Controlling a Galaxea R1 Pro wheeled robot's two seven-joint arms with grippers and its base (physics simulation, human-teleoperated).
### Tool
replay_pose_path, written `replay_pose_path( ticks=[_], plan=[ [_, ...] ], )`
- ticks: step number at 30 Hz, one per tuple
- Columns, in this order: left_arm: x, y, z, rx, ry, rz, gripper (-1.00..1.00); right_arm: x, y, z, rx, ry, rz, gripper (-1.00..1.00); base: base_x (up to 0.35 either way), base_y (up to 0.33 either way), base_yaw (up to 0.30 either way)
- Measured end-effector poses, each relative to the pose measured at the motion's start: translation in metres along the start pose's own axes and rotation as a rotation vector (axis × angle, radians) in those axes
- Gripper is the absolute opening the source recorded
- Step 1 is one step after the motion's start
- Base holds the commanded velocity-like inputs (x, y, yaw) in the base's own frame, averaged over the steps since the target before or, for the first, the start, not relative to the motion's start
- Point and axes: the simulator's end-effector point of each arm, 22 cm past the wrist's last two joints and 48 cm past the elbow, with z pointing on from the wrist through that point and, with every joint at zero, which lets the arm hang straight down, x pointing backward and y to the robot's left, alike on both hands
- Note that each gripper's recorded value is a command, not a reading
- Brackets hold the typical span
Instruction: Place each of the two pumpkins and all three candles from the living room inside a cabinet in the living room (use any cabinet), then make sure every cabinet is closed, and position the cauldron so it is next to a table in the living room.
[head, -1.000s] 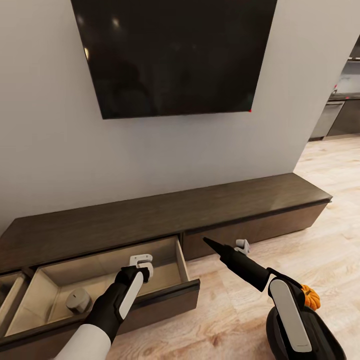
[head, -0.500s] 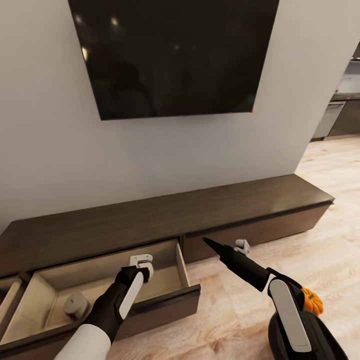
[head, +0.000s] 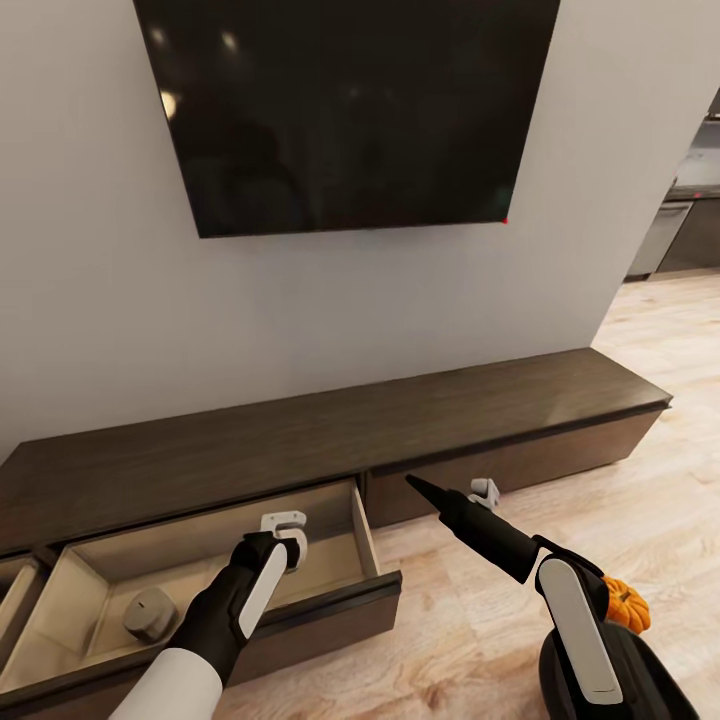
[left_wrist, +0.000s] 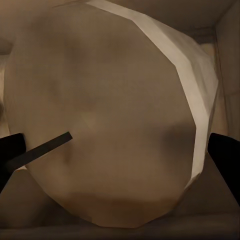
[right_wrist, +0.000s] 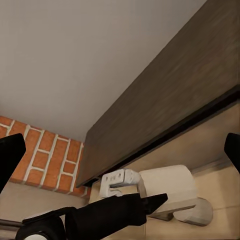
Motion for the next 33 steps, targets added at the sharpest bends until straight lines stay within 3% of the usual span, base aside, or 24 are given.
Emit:
replay_pose_path(
  ticks=[11,28,33],
  plan=[
    [0.018,-0.002,0.018,0.002,0.019,0.009,-1.00,0.015,-0.019,0.002,0.000,0.002,0.001,1.00,0.000,0.000,0.000],
    [0.013,-0.001,0.016,0.005,0.011,0.007,-1.00,0.016,-0.020,0.002,-0.002,0.001,0.001,1.00,0.000,0.000,0.000],
    [0.002,-0.002,0.011,0.012,-0.014,-0.003,-1.00,0.016,-0.020,0.002,-0.002,0.000,0.001,1.00,0.000,0.000,0.000]
  ],
)
